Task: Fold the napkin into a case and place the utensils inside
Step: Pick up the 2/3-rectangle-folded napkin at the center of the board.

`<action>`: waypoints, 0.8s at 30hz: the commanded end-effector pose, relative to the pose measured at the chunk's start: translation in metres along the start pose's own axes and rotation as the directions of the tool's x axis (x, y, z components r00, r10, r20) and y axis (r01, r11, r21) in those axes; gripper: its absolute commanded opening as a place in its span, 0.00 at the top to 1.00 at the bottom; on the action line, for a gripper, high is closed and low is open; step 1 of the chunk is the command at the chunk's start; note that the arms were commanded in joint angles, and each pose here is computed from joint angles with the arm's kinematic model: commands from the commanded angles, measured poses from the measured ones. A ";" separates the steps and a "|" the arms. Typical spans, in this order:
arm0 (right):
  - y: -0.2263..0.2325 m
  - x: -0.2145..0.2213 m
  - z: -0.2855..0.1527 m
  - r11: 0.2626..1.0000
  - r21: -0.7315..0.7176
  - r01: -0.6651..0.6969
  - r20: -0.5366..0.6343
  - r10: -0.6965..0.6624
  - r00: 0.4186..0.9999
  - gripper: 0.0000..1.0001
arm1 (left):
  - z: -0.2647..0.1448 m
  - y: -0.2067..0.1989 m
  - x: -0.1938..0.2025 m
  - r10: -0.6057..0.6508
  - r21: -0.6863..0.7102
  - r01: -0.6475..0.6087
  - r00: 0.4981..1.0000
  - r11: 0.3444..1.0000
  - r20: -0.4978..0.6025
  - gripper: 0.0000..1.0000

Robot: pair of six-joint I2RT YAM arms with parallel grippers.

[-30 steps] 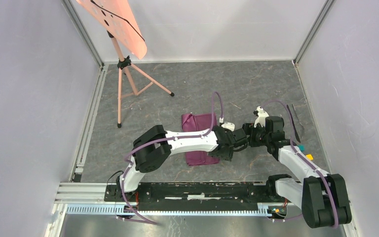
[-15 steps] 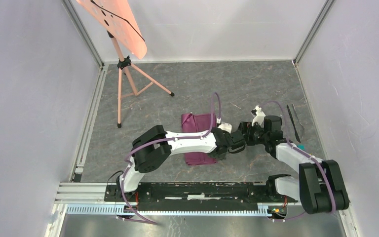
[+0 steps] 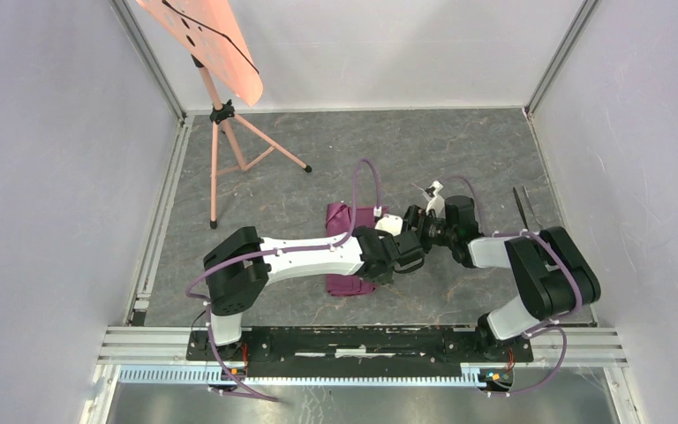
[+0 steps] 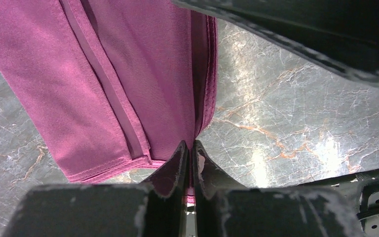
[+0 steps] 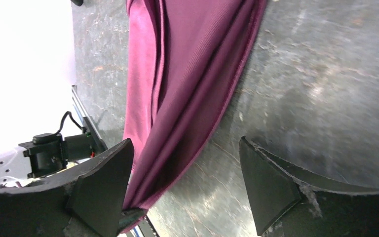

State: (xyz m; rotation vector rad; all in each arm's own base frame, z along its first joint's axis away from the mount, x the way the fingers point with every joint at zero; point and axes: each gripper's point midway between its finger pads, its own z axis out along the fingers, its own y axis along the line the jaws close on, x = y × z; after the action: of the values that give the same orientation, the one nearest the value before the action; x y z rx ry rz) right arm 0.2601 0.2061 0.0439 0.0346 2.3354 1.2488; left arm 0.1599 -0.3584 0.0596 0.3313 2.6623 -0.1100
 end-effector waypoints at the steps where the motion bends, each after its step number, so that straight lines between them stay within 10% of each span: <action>1: 0.014 -0.015 0.018 0.999 -0.045 -0.029 0.019 0.029 0.999 0.17 | -0.013 -0.003 -0.014 -0.027 0.032 0.025 0.997 0.999 0.065 0.91; 16: -0.009 -0.028 0.043 0.999 0.033 -0.020 0.035 0.019 0.999 0.48 | -0.013 -0.008 -0.012 -0.028 0.069 0.024 0.998 0.997 0.060 0.93; 24: -0.006 -0.034 0.048 0.999 0.005 0.032 0.050 -0.032 0.998 0.86 | -0.013 -0.021 -0.009 -0.019 0.137 0.012 0.999 0.991 0.046 0.89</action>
State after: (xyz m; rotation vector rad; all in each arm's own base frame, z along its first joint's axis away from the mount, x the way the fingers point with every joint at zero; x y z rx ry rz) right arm 0.2965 0.2256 0.0216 0.0954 2.3602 1.2188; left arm 0.1587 -0.3620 0.0577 0.3246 2.6555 -0.1629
